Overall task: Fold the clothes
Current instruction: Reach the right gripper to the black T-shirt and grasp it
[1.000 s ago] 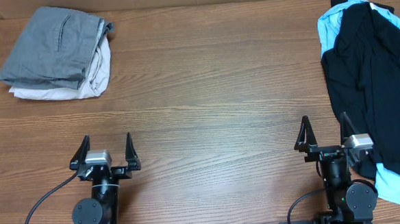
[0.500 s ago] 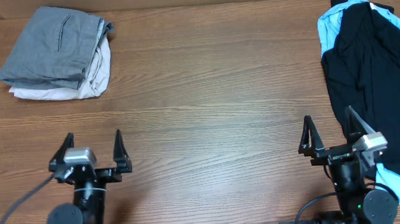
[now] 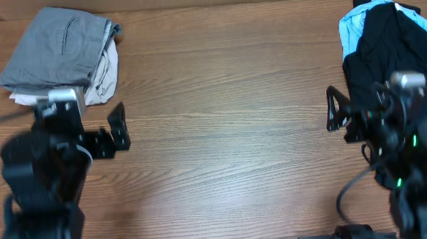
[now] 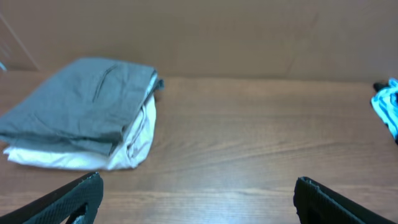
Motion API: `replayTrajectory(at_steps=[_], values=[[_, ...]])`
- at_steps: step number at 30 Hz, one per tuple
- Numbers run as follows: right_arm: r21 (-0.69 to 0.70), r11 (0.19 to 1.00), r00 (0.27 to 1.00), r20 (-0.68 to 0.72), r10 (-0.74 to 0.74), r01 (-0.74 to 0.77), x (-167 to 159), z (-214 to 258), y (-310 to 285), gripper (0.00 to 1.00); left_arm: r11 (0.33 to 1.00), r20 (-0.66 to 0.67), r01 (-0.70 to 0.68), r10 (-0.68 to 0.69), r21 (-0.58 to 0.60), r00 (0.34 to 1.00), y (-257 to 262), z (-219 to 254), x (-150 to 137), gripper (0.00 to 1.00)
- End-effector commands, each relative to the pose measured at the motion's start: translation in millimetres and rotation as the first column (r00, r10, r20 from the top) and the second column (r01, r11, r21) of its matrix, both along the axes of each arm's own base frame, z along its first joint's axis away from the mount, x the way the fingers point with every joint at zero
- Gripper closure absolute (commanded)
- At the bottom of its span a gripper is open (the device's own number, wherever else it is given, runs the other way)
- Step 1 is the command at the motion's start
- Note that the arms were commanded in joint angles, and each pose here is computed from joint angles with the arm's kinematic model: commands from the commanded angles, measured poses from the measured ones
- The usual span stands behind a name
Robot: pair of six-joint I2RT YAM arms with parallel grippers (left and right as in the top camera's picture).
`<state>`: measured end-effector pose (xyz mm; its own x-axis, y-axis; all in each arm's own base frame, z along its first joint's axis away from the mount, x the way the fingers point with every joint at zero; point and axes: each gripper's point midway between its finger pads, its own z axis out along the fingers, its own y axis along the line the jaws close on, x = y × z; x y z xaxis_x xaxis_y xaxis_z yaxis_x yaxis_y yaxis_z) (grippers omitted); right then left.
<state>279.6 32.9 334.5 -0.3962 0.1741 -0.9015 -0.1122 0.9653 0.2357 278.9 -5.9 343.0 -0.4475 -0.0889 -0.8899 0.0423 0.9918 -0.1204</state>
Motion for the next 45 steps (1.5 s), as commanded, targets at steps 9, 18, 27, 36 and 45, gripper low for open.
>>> replayTrajectory(at_steps=[9,18,27,36,45], values=[[-0.061,0.998,0.945,-0.326,-0.038,0.019,99,-51,-10,0.00,0.997,-0.269,0.025,-0.043,-0.069,0.962,-5,-54,57,0.00],[-0.057,0.953,0.873,-0.388,-0.295,0.296,162,-117,-110,0.04,0.993,-0.413,0.038,-0.082,-0.114,0.907,-8,-113,94,0.00],[-0.093,0.888,0.760,-0.482,-0.436,0.451,159,-185,-208,0.12,0.992,-0.498,0.025,-0.084,-0.124,0.863,-7,-149,106,0.00],[-0.143,0.852,0.694,-0.521,-0.497,0.503,158,-232,-249,0.23,0.992,-0.520,0.022,-0.085,-0.127,0.850,-7,-162,111,0.00],[-0.146,0.855,0.659,-0.577,-0.482,0.497,162,-279,-253,0.32,0.992,-0.470,0.029,-0.083,-0.120,0.879,-6,-154,123,0.00]])
